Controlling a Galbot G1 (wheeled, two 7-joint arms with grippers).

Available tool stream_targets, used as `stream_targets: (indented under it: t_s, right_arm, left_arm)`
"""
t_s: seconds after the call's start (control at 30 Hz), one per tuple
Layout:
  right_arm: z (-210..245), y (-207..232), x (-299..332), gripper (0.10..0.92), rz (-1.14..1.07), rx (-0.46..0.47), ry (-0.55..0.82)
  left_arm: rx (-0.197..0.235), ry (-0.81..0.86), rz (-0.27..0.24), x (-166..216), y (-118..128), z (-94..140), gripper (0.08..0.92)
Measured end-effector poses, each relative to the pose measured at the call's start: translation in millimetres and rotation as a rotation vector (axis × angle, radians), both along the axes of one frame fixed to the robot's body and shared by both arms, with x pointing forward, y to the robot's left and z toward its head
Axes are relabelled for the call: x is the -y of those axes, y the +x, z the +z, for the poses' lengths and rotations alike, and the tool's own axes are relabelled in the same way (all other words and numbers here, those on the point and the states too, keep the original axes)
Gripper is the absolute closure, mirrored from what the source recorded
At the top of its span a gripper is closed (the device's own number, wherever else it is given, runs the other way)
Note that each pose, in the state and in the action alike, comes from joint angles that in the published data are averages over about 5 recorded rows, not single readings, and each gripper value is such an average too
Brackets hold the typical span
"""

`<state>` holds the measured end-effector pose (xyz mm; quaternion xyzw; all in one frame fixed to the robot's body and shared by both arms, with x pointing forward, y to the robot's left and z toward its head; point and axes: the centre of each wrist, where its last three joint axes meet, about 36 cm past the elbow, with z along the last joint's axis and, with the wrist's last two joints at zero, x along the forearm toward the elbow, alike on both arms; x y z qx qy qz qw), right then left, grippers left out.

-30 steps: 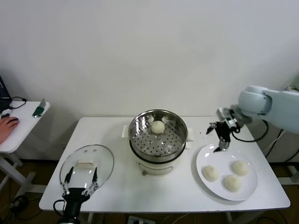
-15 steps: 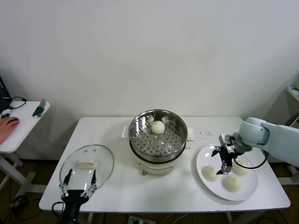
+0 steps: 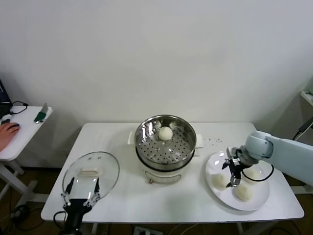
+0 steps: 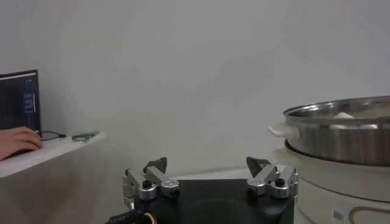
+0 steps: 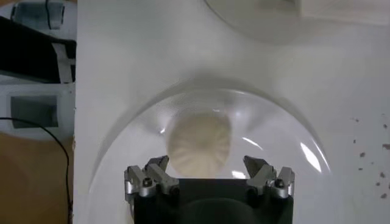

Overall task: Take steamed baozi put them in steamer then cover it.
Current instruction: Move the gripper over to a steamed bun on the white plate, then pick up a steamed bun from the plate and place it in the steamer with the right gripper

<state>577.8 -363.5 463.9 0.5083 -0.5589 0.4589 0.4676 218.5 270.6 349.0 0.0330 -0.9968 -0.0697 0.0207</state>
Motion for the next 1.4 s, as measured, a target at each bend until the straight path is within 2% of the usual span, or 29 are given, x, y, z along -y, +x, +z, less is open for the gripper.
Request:
stream_targets:
  t_s: [0.37, 0.53, 0.83, 1.2, 1.4]
  right_arm:
    - [-8, 10, -7, 0.219, 0.013, -0.034, 0.003]
    - [-9, 10, -6, 0.308, 0.019, -0.051, 0.003]
    - [-6, 11, -3, 0.371, 0.021, -0.060, 0.001]
    - [9, 11, 4, 0.386, 0.010, -0.053, 0.016]
    - [44, 23, 6, 0.386, 0.013, -0.024, 0.037]
  left_arm:
    - [-0.005, 0.011, -0.001, 0, 3, -1, 0.177]
    - [-0.006, 0.014, -0.001, 0, 3, -1, 0.177]
    - [-0.008, 0.015, -0.001, 0, 3, -1, 0.177]
    - [-0.008, 0.015, -0.005, 1, 2, -2, 0.177]
    - [-0.007, 0.013, -0.009, 2, 1, -2, 0.177]
